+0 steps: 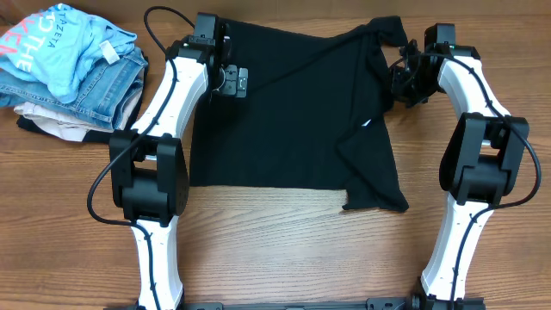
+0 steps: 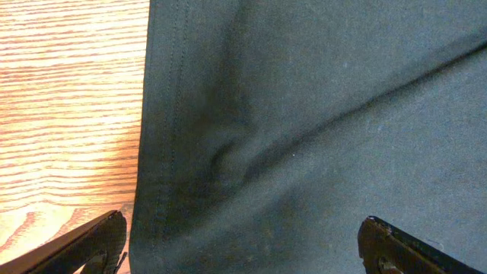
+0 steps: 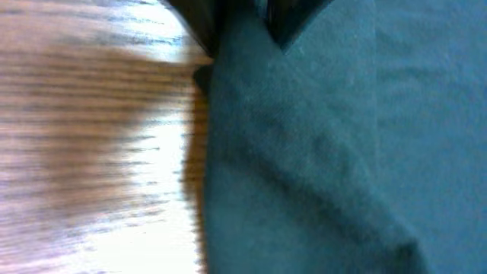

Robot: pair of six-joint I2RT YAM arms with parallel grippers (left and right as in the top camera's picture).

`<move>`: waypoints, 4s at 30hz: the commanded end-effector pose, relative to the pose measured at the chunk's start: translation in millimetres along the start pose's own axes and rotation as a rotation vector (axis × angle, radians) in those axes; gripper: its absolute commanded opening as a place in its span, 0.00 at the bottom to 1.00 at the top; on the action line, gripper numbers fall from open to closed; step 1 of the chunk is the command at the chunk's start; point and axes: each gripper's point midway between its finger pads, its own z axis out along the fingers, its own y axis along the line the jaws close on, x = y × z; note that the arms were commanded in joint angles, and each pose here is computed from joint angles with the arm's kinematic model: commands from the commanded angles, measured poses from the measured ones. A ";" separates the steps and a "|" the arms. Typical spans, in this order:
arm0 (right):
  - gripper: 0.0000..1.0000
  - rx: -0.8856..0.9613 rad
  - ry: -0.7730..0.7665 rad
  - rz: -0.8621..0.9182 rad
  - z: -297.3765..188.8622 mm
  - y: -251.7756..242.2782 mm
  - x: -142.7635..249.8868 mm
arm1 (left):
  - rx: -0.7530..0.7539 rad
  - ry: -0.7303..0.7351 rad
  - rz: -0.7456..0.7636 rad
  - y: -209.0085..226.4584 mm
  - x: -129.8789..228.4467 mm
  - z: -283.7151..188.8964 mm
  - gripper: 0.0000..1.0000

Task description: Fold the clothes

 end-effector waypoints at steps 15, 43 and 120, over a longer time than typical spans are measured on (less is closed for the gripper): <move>1.00 0.172 -0.277 0.209 -135.7 -86.9 -70.8 | 0.002 -0.041 0.020 3.9 -11.7 -21.1 1.00; 0.63 0.579 0.307 0.243 -58.0 -41.3 109.7 | -0.022 0.106 0.005 22.5 23.2 -22.1 1.00; 0.69 0.021 0.059 0.353 -126.7 21.0 236.7 | 0.055 0.355 -0.301 15.3 238.7 -5.4 0.18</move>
